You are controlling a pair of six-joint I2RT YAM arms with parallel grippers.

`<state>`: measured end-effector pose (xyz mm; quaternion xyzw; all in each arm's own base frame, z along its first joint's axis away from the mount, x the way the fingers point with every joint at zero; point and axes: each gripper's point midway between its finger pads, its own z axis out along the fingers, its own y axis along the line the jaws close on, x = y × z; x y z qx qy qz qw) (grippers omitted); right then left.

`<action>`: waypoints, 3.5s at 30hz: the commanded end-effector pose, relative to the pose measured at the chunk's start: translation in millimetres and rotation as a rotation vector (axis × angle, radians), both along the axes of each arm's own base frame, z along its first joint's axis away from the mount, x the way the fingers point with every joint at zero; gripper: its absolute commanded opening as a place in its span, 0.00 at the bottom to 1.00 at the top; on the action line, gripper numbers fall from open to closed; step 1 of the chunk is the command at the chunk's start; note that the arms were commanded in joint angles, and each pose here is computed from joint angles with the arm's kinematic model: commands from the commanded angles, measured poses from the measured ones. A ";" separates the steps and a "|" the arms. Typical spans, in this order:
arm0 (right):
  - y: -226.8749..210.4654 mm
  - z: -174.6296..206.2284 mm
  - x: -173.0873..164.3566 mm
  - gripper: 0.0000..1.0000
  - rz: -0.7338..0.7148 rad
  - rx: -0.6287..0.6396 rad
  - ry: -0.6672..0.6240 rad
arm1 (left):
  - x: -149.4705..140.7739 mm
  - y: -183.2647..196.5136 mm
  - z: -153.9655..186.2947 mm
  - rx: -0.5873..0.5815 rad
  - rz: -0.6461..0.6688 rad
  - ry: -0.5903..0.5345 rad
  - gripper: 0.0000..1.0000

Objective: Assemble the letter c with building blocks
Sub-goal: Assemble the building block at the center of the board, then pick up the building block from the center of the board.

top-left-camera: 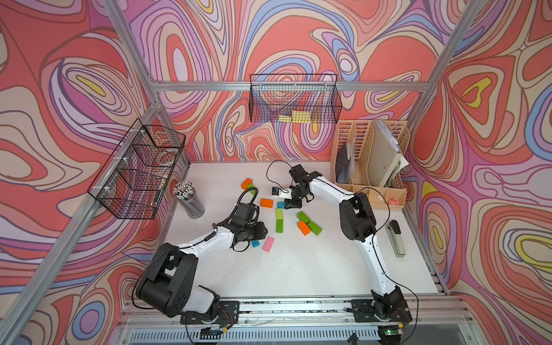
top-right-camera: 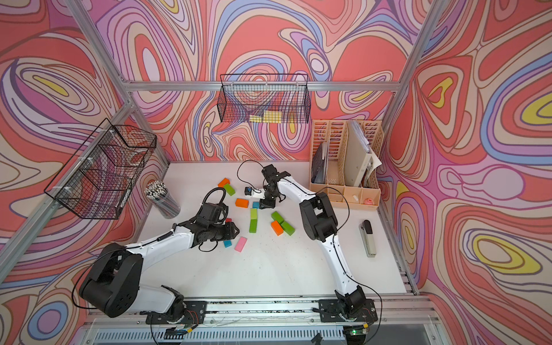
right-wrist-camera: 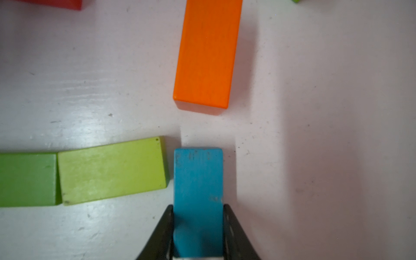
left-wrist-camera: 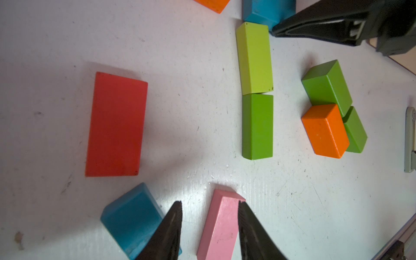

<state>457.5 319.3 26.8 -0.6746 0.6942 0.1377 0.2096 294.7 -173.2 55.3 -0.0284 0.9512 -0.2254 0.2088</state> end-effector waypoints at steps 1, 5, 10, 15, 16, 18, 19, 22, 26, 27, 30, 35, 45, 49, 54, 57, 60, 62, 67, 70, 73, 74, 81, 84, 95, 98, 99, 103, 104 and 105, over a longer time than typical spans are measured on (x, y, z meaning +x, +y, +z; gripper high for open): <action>1.7 -8.5 -2.6 0.25 0.015 0.007 0.030 | -0.3 4.7 -4.1 0.023 0.003 -0.002 0.44; 1.6 -8.9 -3.5 0.26 0.020 0.004 0.032 | -0.2 4.6 -4.4 0.023 0.003 -0.001 0.44; 2.9 -9.0 -4.2 0.26 0.029 0.003 0.029 | -0.1 5.3 -5.0 0.025 0.005 0.000 0.44; 5.0 -10.6 -5.4 0.26 0.037 0.001 0.031 | 0.0 5.3 -4.7 0.025 0.005 0.000 0.44; 6.4 -11.2 -6.1 0.26 0.040 0.000 0.031 | 0.0 5.5 -5.0 0.027 0.005 0.000 0.44; 5.9 -11.7 -5.5 0.26 0.039 0.000 0.031 | 0.0 5.5 -5.0 0.027 0.005 0.000 0.43; 5.9 -12.1 -5.7 0.26 0.039 -0.001 0.032 | 0.0 5.3 -4.9 0.025 0.004 0.000 0.44; 5.2 -15.5 -6.9 0.26 0.039 -0.007 0.038 | -0.1 5.3 -5.0 0.027 0.004 -0.001 0.44; 5.5 -14.1 -7.6 0.28 0.043 -0.007 0.037 | -0.1 4.9 -5.2 0.026 0.004 0.001 0.44; 5.3 -13.8 -7.6 0.29 0.043 -0.008 0.036 | 0.1 4.9 -4.9 0.026 0.003 0.000 0.44; 5.4 -13.5 -6.2 0.35 0.043 -0.007 0.029 | 0.5 5.4 -4.9 0.028 0.005 -0.001 0.44; 6.6 -10.5 -2.7 0.46 0.042 -0.006 0.005 | 0.2 6.5 -4.7 0.032 0.007 -0.001 0.44; 8.5 -4.3 1.9 0.74 0.029 0.014 -0.030 | 0.4 8.0 -3.3 0.039 0.011 -0.008 0.44; 8.9 6.4 1.0 0.75 0.034 0.036 -0.051 | -0.1 8.5 -3.5 0.043 0.011 -0.008 0.44; 9.5 25.9 -1.5 0.75 0.036 0.067 -0.085 | 0.2 9.1 -1.2 0.042 0.014 -0.014 0.44; 8.6 38.8 -1.8 0.75 0.023 0.089 -0.105 | 0.1 9.5 0.5 0.041 0.016 -0.018 0.43; 8.9 55.5 -3.0 0.75 0.007 0.123 -0.127 | 0.1 9.5 2.6 0.038 0.017 -0.025 0.44; 8.8 68.0 -4.7 0.75 -0.007 0.151 -0.143 | -0.1 9.2 3.7 0.034 0.016 -0.026 0.44; 5.9 98.6 -12.1 0.73 -0.112 0.228 -0.142 | -0.5 11.0 8.7 0.036 0.022 -0.040 0.44; -1.8 111.5 -7.6 0.66 -0.318 0.285 -0.110 | -1.3 16.7 10.4 0.060 0.045 -0.027 0.45; -13.3 123.5 -1.4 0.59 -0.583 0.348 -0.060 | -4.1 24.3 11.8 0.095 0.080 0.001 0.45; -15.7 124.8 -4.5 0.59 -0.656 0.360 -0.037 | -5.3 27.1 13.3 0.104 0.092 0.010 0.46; -19.6 136.5 -42.0 0.74 -0.926 0.363 -0.044 | -19.5 45.5 26.3 0.178 0.155 0.032 0.50; -27.1 134.0 -52.9 0.79 -1.031 0.373 0.019 | -23.8 54.7 26.4 0.220 0.194 0.047 0.52; -45.0 132.7 -77.8 0.84 -1.101 0.352 0.055 | -24.3 52.2 8.6 0.290 0.231 0.131 0.63; -48.8 126.6 -84.9 0.85 -1.104 0.327 0.073 | -24.8 51.6 4.1 0.312 0.233 0.145 0.66; -50.0 126.5 -87.4 0.87 -1.100 0.324 0.073 | -24.0 51.4 2.0 0.316 0.235 0.148 0.67; -48.1 130.3 -97.3 0.87 -1.055 0.343 0.093 | -20.1 47.0 -7.1 0.316 0.229 0.168 0.66; -46.6 131.9 -100.7 0.86 -1.039 0.349 0.104 | -19.1 45.7 -9.3 0.315 0.229 0.173 0.64; -45.5 132.2 -103.8 0.85 -1.027 0.351 0.117 | -17.8 45.0 -10.5 0.314 0.230 0.173 0.63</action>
